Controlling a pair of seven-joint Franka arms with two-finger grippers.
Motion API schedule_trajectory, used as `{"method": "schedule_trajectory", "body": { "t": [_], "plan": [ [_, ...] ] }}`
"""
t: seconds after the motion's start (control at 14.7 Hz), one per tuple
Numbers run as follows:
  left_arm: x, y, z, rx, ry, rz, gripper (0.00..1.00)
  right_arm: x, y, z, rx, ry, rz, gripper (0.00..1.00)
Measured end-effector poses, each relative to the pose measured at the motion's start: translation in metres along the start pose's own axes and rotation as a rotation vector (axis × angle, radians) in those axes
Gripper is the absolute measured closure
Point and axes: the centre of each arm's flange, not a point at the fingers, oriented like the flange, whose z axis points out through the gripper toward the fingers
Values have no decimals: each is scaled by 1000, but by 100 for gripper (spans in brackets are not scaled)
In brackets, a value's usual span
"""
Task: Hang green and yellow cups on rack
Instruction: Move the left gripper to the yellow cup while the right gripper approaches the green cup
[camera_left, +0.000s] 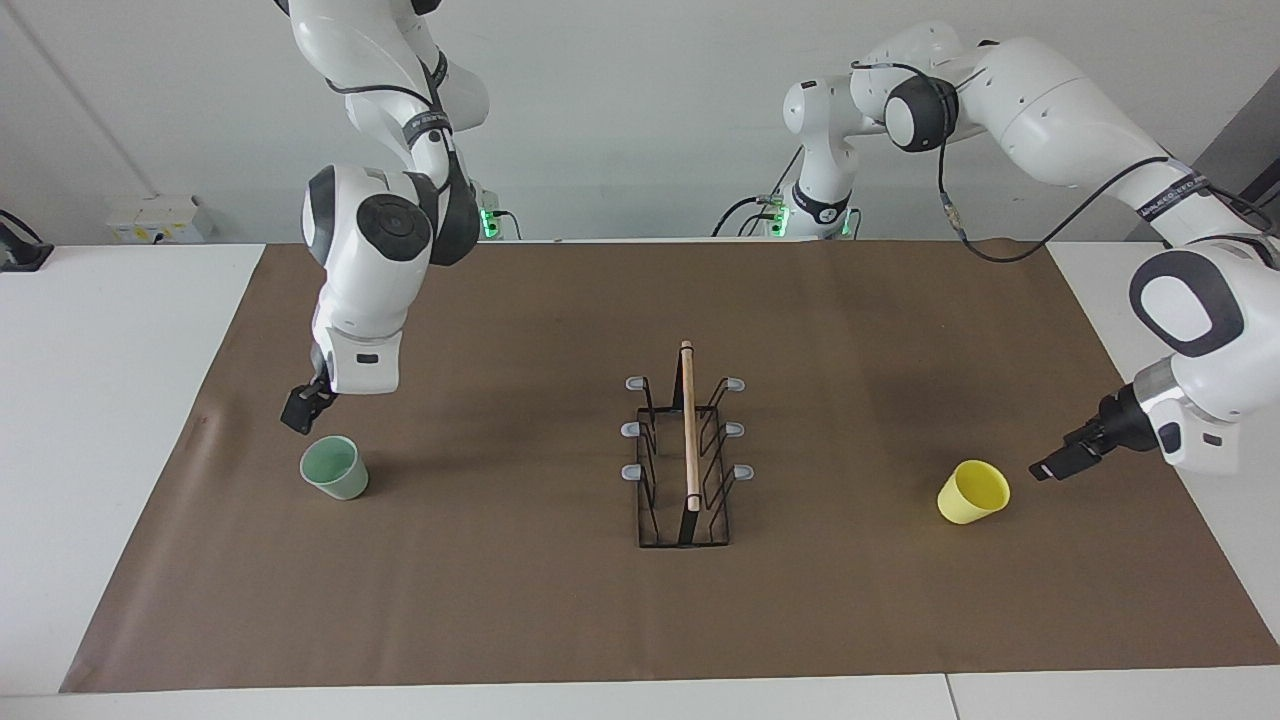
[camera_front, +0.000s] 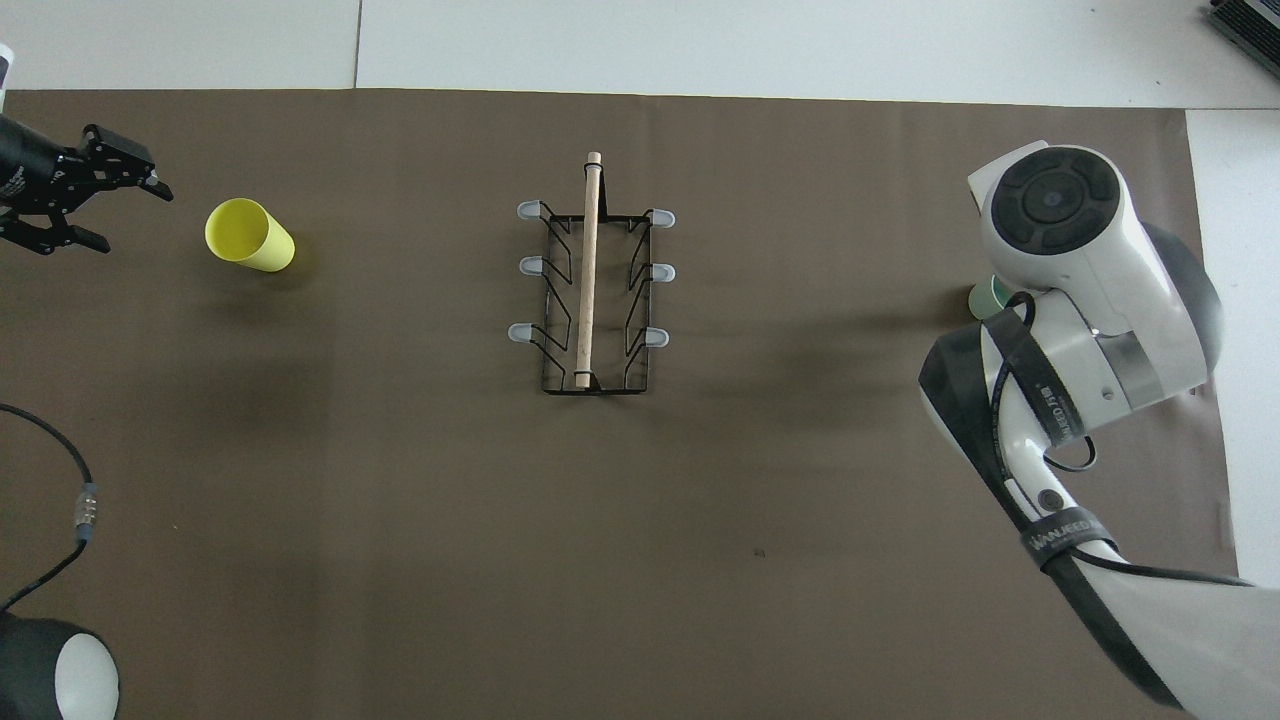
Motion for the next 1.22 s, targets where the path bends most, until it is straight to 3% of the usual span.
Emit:
{"method": "schedule_trajectory", "body": {
  "t": [0.2, 0.34, 0.54, 0.82, 0.95, 1.22],
  "plan": [
    [21, -45, -3, -198, -31, -333, 1, 23, -18, 15, -80, -19, -122, 0],
    [24, -76, 16, -353, -62, -606, 0, 36, -28, 20, -134, -15, -193, 0],
    [5, -134, 50, -504, -157, -915, 0, 57, -38, 29, -169, 8, -264, 0],
    [-40, -200, 82, -692, -327, -1174, 0, 95, -60, 46, -184, 5, -355, 0],
    [-59, -195, 101, -697, -341, -1212, 0, 101, -63, 58, -187, -8, -382, 0],
    [-82, -143, 133, -645, -292, -1198, 0, 104, -66, 75, -195, -47, -452, 0]
  ]
}}
